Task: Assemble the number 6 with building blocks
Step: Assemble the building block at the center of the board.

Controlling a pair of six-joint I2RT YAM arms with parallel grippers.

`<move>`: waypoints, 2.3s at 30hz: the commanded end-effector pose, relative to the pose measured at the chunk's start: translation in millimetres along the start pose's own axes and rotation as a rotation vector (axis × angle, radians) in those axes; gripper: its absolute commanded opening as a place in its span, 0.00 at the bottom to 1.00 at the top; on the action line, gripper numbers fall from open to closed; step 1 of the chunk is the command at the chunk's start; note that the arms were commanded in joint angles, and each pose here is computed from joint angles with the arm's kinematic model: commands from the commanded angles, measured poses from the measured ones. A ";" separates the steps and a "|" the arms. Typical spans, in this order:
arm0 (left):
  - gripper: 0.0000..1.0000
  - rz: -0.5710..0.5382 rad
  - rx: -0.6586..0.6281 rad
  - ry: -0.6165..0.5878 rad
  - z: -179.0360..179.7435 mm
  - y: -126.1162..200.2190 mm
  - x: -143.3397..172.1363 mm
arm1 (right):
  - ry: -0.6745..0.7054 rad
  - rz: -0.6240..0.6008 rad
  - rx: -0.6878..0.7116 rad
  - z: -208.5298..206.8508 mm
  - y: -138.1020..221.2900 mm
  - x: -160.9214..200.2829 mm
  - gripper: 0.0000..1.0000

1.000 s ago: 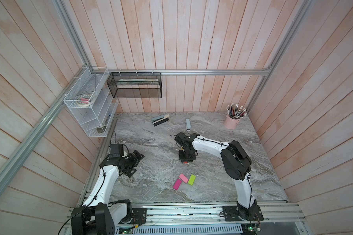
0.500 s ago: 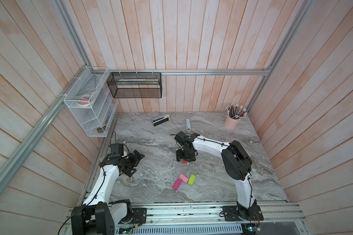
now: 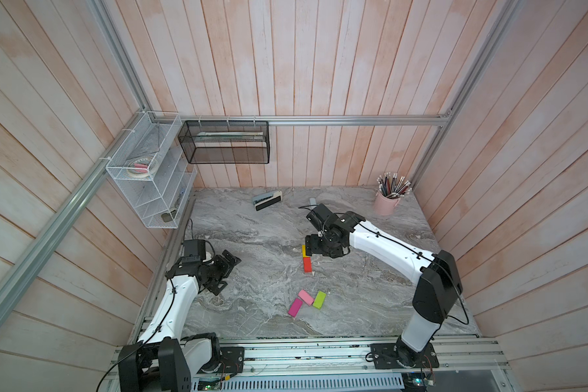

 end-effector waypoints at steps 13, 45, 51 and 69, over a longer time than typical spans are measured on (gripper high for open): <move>1.00 0.030 0.019 -0.062 -13.0 -9.6 14.5 | 0.013 0.125 -0.071 -20.7 -34.8 36.1 0.81; 1.00 0.061 0.017 -0.063 -14.0 -20.3 23.5 | 0.609 0.224 0.077 -8.1 -82.0 137.5 0.86; 1.00 0.059 0.015 -0.065 -14.8 -20.3 22.7 | 0.620 0.230 0.065 -5.3 -93.8 138.6 0.86; 1.00 0.051 0.014 -0.064 -16.9 -17.9 21.8 | 0.621 0.254 0.055 -5.3 -105.8 143.1 0.68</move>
Point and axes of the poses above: each gripper's point midway between its finger pads, its own y axis back along the fingers, its own z axis along the line the jaws close on, x = y × z, the point moved 7 cm from there along y, back along the fingers, and after that the axes turned 3 degrees about y, right-handed, at the moved point
